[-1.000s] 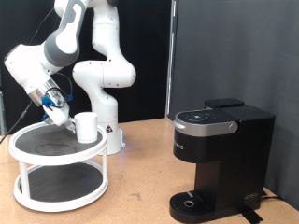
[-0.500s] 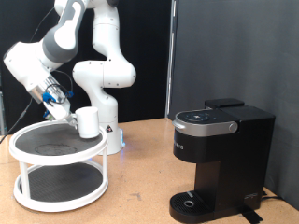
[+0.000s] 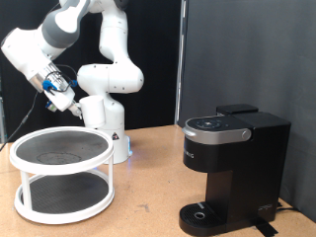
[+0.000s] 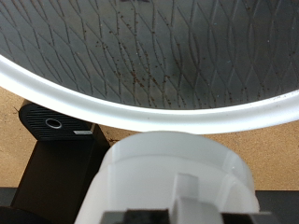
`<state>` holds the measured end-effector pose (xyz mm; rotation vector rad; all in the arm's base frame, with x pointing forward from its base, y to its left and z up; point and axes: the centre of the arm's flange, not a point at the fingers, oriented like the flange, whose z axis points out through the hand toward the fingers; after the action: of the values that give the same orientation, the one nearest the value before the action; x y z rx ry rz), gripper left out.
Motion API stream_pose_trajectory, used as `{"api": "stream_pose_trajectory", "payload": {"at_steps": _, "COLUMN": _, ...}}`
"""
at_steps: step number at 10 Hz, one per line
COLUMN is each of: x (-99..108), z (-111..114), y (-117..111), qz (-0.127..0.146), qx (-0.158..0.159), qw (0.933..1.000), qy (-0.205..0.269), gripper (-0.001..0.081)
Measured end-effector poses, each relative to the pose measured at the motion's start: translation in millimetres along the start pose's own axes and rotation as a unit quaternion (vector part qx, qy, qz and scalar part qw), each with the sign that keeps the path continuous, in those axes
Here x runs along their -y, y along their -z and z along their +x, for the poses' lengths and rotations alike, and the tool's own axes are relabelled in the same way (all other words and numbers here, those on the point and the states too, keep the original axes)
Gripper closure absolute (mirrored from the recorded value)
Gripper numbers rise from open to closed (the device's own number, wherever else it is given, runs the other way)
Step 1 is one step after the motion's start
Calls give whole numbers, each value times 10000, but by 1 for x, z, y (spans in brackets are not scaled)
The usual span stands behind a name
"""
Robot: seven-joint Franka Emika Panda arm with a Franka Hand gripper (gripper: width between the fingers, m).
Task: Make a cup of coffee with the keurig machine
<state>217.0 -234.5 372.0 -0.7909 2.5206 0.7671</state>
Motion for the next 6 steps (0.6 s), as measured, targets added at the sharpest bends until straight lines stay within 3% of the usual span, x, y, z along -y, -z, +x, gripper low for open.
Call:
{"api": "stream_pose_trajectory", "payload": {"at_steps": 3, "x": 3, "z": -5, "y": -7, "qz": 103, "qx": 210, "qw": 9996, "qy": -158, "gripper": 804}}
{"api": "stream_pose_trajectory", "payload": {"at_steps": 6, "x": 13, "z": -35, "y": -31, "qz": 219, "qx": 139, "qw": 9985, "qy": -482, "gripper": 804}}
